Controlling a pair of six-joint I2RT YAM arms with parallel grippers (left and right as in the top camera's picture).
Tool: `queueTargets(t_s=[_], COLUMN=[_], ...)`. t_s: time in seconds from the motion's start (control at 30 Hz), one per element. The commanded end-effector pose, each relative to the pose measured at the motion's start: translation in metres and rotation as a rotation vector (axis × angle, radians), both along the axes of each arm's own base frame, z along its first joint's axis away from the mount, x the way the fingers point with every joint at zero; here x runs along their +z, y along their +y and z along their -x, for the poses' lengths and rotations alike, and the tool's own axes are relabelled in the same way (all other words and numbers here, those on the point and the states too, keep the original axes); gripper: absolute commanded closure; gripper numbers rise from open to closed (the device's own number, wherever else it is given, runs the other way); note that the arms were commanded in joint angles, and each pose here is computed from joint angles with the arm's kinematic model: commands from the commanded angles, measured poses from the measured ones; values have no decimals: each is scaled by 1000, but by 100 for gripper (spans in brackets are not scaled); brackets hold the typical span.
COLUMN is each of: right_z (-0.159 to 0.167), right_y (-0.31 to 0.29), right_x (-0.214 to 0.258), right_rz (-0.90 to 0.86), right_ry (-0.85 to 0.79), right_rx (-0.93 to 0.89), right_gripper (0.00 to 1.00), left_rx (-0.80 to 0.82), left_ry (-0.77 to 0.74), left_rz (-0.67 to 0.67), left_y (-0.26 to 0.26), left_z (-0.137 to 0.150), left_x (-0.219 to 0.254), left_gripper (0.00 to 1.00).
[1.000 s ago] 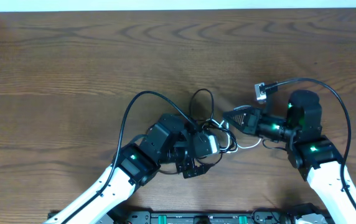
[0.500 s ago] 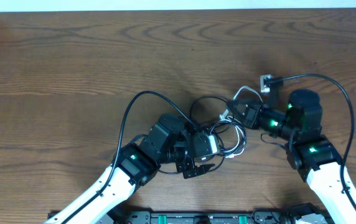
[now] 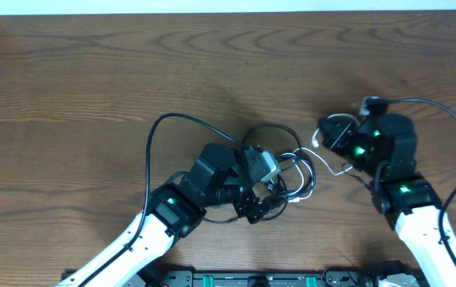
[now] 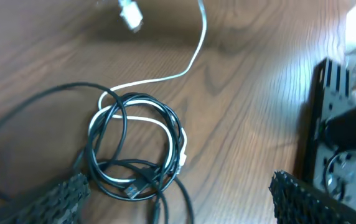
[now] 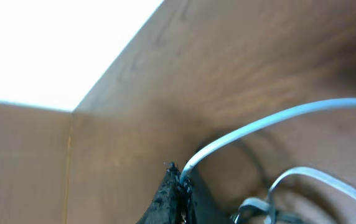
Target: Untangle cables
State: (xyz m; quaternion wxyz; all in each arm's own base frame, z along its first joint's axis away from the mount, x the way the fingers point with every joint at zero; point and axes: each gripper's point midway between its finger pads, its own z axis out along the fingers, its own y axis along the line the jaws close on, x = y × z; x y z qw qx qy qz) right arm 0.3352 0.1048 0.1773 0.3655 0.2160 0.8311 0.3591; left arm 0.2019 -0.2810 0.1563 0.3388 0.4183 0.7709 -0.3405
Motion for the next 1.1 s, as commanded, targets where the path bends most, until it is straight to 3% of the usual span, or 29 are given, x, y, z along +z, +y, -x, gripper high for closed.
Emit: queueTargets(t_s=[0.0, 0.03, 0.07, 0.13, 0.2, 0.4, 0.57, 0.73, 0.83, 1.07], right_z=[-5, -4, -2, 11, 29, 61, 86, 95, 100, 89], right_y=[-41, -52, -62, -89, -93, -23, 6, 3, 0, -3], right_x=[1, -4, -8, -30, -50, -48, -57, -80, -100, -139], right_rz=[63, 81, 93, 118, 127, 112, 152, 283, 303, 315], right_ry=[-14, 5, 28, 140, 247, 190, 213, 294, 377, 461], right_rx=[-111, -134, -164, -254, -241, 241, 416, 404, 370, 316], right_gripper=[99, 95, 83, 20, 1, 2, 4, 17, 31, 31], left_rx=[127, 159, 194, 269, 378, 711, 908, 948, 951, 960], left_ry=[138, 155, 171, 205, 234, 249, 248, 237, 238, 239], left_rz=[9, -2, -16, -49, -88, -104, -77, -75, -74, -76], left_y=[0, 2, 4, 8, 17, 48, 69, 74, 75, 78], left_z=[-9, -13, -17, -25, -37, -68, -83, -86, -87, -88], left_x=[-11, -16, -22, -35, -50, -60, -59, -59, -59, -59], left_gripper=[6, 6, 6, 6, 6, 6, 6, 6, 6, 6])
